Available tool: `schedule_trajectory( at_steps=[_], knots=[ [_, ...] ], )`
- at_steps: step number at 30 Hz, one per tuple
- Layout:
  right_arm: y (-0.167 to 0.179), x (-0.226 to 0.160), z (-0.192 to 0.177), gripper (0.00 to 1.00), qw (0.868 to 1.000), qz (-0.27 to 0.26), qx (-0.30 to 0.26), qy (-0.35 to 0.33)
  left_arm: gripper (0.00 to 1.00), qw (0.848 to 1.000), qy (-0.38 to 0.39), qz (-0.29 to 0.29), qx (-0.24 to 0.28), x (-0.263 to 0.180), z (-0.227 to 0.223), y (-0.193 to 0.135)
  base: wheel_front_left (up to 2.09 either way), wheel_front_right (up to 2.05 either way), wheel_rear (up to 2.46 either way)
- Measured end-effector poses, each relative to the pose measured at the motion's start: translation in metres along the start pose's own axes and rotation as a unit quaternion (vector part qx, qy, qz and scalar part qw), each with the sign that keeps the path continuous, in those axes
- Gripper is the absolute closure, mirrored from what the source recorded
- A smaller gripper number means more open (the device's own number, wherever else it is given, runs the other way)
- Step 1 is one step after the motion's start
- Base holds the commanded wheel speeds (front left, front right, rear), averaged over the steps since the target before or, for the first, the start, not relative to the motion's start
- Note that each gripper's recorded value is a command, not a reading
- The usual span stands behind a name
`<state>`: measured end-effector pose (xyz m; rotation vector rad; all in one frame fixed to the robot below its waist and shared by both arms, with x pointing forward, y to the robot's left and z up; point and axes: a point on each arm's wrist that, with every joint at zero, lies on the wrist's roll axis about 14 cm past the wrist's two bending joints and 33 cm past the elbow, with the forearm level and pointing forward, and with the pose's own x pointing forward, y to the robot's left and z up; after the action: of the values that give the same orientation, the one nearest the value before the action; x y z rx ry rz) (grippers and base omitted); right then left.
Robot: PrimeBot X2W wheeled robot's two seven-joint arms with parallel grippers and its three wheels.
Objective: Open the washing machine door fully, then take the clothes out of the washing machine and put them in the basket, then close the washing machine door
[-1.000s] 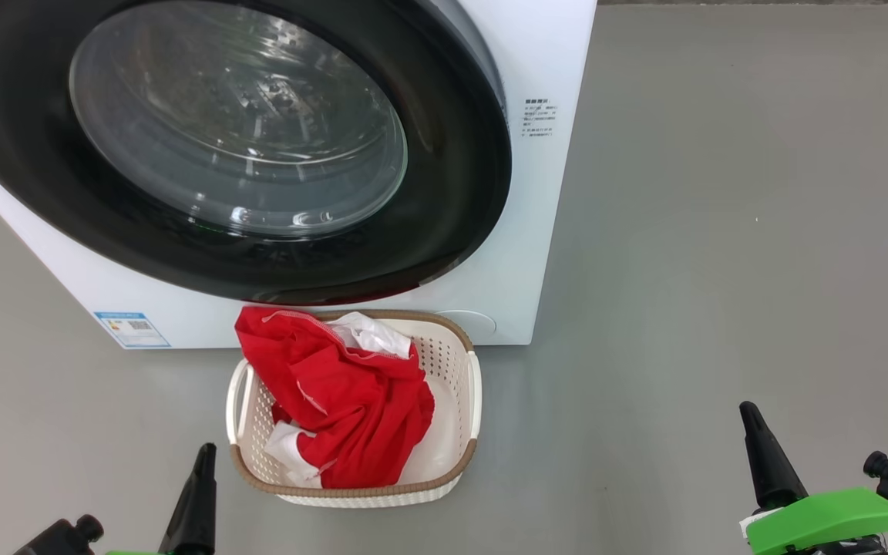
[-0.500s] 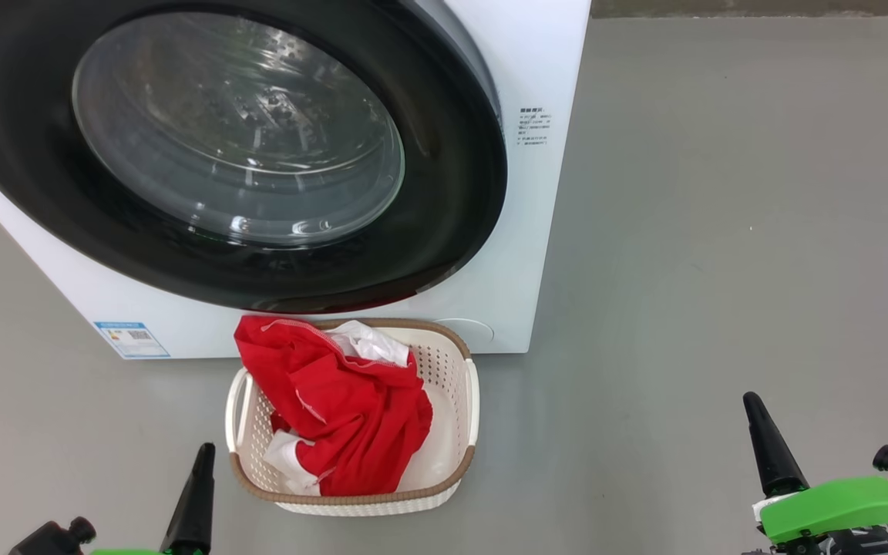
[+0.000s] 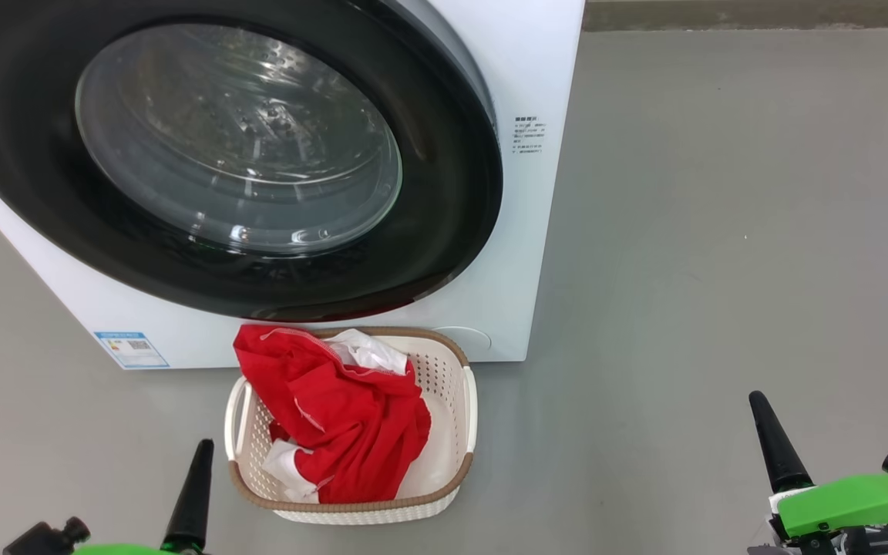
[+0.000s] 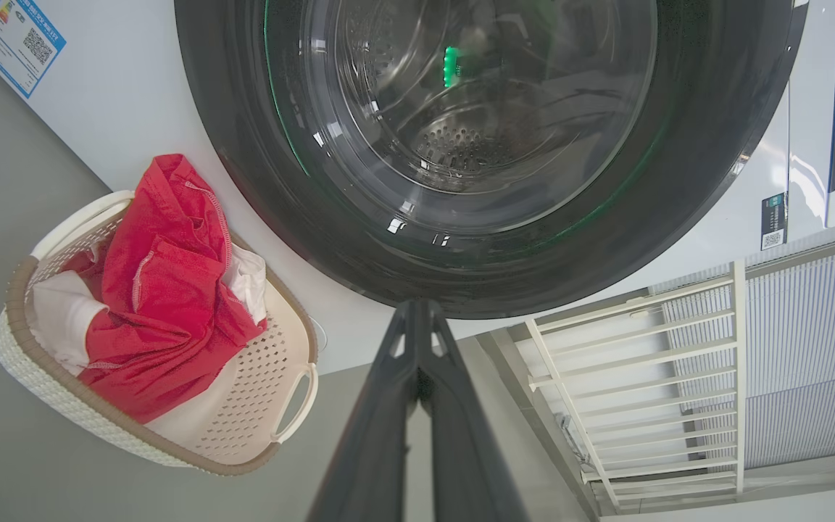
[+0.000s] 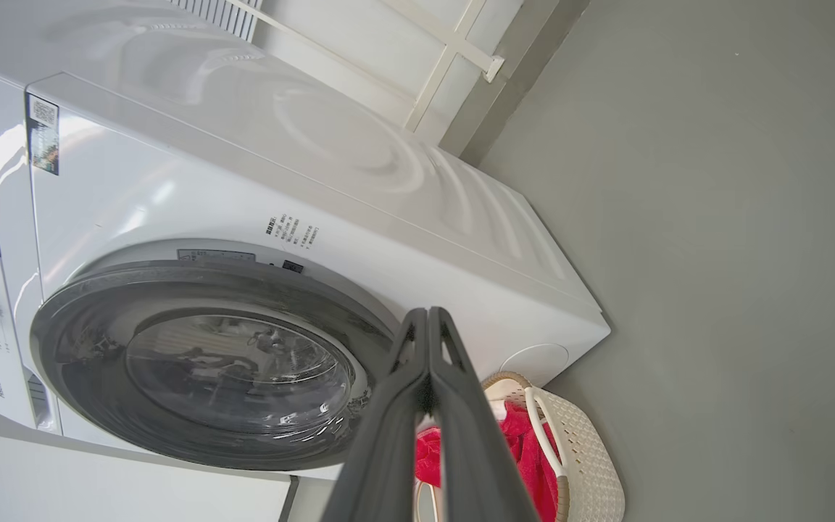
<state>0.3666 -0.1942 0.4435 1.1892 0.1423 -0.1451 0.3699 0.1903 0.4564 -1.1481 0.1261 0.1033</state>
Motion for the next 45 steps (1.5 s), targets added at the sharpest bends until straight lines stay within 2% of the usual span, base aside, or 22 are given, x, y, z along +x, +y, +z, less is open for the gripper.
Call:
schedule_trajectory(
  at_steps=[21,40,45],
  knots=[
    [0.015,0.001,0.010,1.00,0.995,0.023,0.101,-0.003,1.00,0.994,0.006,-0.016,-0.108,0.001,0.003,-0.011,0.00,0.00,0.00],
    [0.029,0.000,0.020,1.00,0.980,0.051,0.191,0.000,1.00,0.977,0.014,-0.043,-0.206,0.004,0.008,-0.027,0.00,0.00,0.00],
    [0.034,0.002,0.022,1.00,0.979,0.056,0.194,-0.002,1.00,0.977,0.013,-0.043,-0.210,0.004,0.008,-0.027,0.00,0.00,0.00]
  ],
)
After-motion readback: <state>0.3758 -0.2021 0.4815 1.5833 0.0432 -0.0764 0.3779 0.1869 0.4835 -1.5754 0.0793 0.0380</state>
